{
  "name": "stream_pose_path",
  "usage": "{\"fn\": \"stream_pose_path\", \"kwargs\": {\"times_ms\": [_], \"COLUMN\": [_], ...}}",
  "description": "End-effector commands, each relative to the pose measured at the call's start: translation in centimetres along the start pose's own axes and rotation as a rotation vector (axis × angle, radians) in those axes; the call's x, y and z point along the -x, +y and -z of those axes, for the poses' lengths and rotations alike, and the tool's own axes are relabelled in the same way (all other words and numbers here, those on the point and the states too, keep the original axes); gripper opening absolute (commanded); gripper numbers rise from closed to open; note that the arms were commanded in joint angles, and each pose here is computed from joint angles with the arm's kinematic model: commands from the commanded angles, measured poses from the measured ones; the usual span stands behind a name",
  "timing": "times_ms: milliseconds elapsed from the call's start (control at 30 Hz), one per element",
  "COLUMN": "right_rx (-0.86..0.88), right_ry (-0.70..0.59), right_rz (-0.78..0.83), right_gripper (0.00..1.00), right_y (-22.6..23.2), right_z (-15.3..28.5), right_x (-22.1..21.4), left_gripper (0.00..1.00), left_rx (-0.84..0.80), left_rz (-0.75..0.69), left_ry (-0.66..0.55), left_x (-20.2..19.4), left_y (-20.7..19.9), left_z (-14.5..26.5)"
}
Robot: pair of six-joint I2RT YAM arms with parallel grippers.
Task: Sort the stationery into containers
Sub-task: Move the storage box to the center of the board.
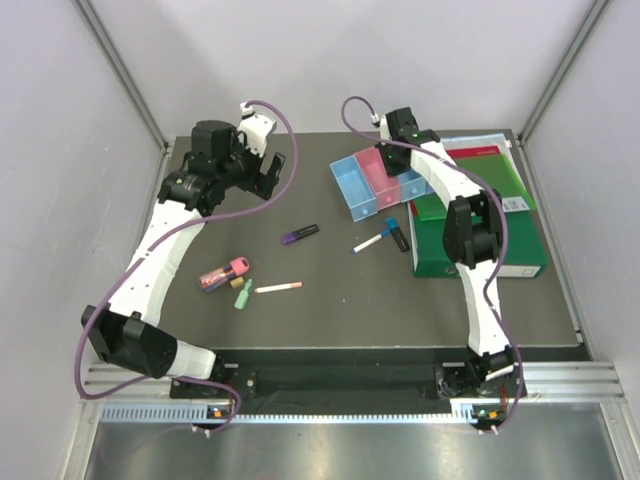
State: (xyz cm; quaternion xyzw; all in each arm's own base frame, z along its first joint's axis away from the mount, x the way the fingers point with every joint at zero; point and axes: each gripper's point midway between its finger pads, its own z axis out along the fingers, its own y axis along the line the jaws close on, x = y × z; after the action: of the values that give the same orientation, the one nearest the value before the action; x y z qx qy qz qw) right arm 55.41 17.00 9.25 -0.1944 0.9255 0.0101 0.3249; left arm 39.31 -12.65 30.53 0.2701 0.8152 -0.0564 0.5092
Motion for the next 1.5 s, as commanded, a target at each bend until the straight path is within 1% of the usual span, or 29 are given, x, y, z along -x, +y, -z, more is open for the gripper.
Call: {"fn": "stream_pose_path", "kwargs": {"times_ms": [0, 67, 100, 200, 300, 533, 900, 1467], "right_rx": [0.067, 0.086, 0.091, 0.15, 0.169, 0.197, 0.17, 0.212], "right_ry": [-0.064, -0.061, -0.065, -0.107, -0.146, -0.15, -0.079, -0.083], "right_rz": [-0.154, -0.188, -0.233, -0.291, -0.334, -0.403, -0.39, -0.406], "right_gripper": [0.0, 0.0, 0.0, 0.0, 0.0, 0.0, 0.0, 0.0], "right_y": [4.1, 5.3, 5.7, 7.4, 8.5, 10.4, 12.4, 16.7], "right_z": [0.7, 0.8, 0.8, 1.1, 1.0, -0.2, -4.0, -4.4], "right_x": [2.2, 2.2, 2.4, 4.0, 5.4, 5.5, 2.3, 2.3], "left_gripper": [0.99, 0.99, 0.99, 0.99, 0.99, 0.99, 0.99, 0.99], "left_rx": [-0.013, -0.018, -0.021, -0.025, -0.034, -0.051, -0.067, -0.062], "left_rz": [-0.001, -0.001, 0.002, 0.001, -0.003, 0.001, -0.018, -0.053], "left_ry": [-0.068, -0.058, -0.051, -0.04, -0.033, -0.022, -0.027, -0.039], "left_x": [2.3, 2.0, 1.7, 1.1, 0.6, 0.2, 0.8, 0.7], "left_y": [-0.1, -0.3, -0.4, -0.6, -0.9, -1.4, -1.6, -1.6], "left_z": [1.8, 2.0, 2.1, 2.4, 2.7, 3.3, 4.3, 5.1]}}
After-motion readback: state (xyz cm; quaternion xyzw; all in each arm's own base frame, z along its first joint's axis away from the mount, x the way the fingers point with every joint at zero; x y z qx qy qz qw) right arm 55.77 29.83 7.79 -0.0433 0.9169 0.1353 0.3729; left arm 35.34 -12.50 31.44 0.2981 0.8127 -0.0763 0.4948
